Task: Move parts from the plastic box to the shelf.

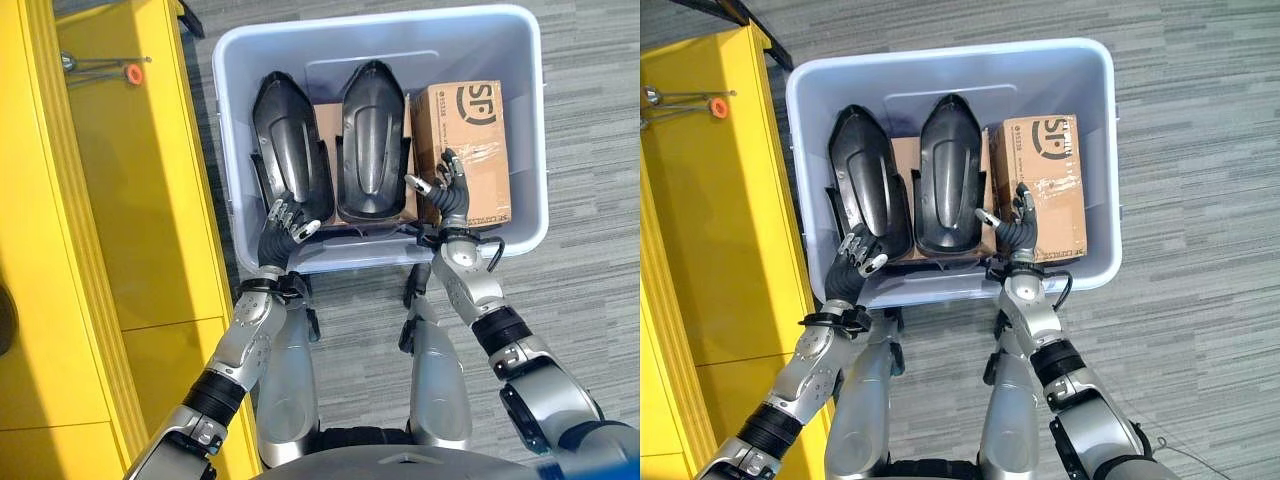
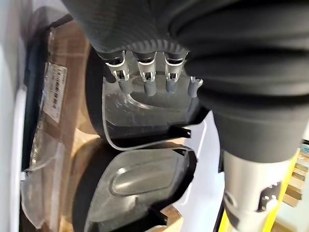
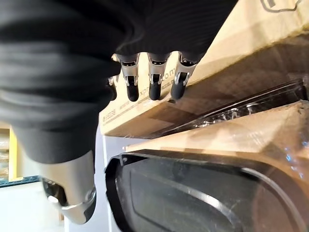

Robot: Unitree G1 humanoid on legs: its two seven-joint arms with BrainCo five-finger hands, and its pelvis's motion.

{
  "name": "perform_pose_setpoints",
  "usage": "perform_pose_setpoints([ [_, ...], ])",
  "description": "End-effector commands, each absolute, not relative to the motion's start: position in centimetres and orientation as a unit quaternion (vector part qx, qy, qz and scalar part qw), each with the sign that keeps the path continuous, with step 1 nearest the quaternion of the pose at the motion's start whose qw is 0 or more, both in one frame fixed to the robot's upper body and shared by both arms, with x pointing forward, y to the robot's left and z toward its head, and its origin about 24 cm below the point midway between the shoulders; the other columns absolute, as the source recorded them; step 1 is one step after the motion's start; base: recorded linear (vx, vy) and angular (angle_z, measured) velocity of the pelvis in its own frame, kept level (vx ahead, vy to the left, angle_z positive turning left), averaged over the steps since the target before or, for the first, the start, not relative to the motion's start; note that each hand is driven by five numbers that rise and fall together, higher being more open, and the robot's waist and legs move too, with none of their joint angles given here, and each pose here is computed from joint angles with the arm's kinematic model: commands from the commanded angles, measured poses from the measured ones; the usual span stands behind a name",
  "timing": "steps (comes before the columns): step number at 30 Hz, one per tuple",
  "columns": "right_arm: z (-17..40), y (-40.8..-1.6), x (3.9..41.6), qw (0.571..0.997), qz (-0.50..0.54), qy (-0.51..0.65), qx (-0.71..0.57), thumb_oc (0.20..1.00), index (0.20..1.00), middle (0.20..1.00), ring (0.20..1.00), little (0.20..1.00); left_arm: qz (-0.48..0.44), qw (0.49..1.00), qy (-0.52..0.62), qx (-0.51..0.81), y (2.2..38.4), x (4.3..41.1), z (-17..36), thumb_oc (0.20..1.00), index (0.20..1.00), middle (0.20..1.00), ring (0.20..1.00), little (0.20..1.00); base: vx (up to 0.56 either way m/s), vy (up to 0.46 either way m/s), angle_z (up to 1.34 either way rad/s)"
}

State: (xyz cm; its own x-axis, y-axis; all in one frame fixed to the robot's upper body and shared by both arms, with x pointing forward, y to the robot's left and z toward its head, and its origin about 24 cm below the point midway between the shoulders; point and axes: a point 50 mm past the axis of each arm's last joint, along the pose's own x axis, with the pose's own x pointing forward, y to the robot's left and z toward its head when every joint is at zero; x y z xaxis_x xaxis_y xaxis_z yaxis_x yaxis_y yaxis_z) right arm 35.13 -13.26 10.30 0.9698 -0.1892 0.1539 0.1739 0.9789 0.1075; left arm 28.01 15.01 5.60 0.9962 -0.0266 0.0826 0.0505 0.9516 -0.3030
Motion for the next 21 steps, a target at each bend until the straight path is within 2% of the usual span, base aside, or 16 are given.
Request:
perform_pose_setpoints([
  [1, 11.8, -14.4, 35.8, 0.987, -0.11, -0.118, 0.019, 1.0, 1.0, 1.0, 1.0, 1.0, -0.049, 0.98, -0.097, -0.169, 14.6, 27.4, 7.8, 1.0, 1.0, 1.0, 1.0, 1.0, 0.0, 0.0, 0.0],
  [11, 13.5, -13.6, 36.3, 0.985, -0.089, -0.145, -0.009, 1.0, 1.0, 1.0, 1.0, 1.0, -0.048, 0.978, -0.106, -0.173, 14.6, 27.6, 8.3, 1.0, 1.0, 1.0, 1.0, 1.0, 0.0, 0.0, 0.0],
  [21, 16.3, -11.8, 33.6, 0.97, -0.027, -0.236, 0.046, 1.0, 1.0, 1.0, 1.0, 1.0, -0.039, 0.978, -0.112, -0.172, 14.7, 27.8, 8.6, 1.0, 1.0, 1.0, 1.0, 1.0, 0.0, 0.0, 0.0],
])
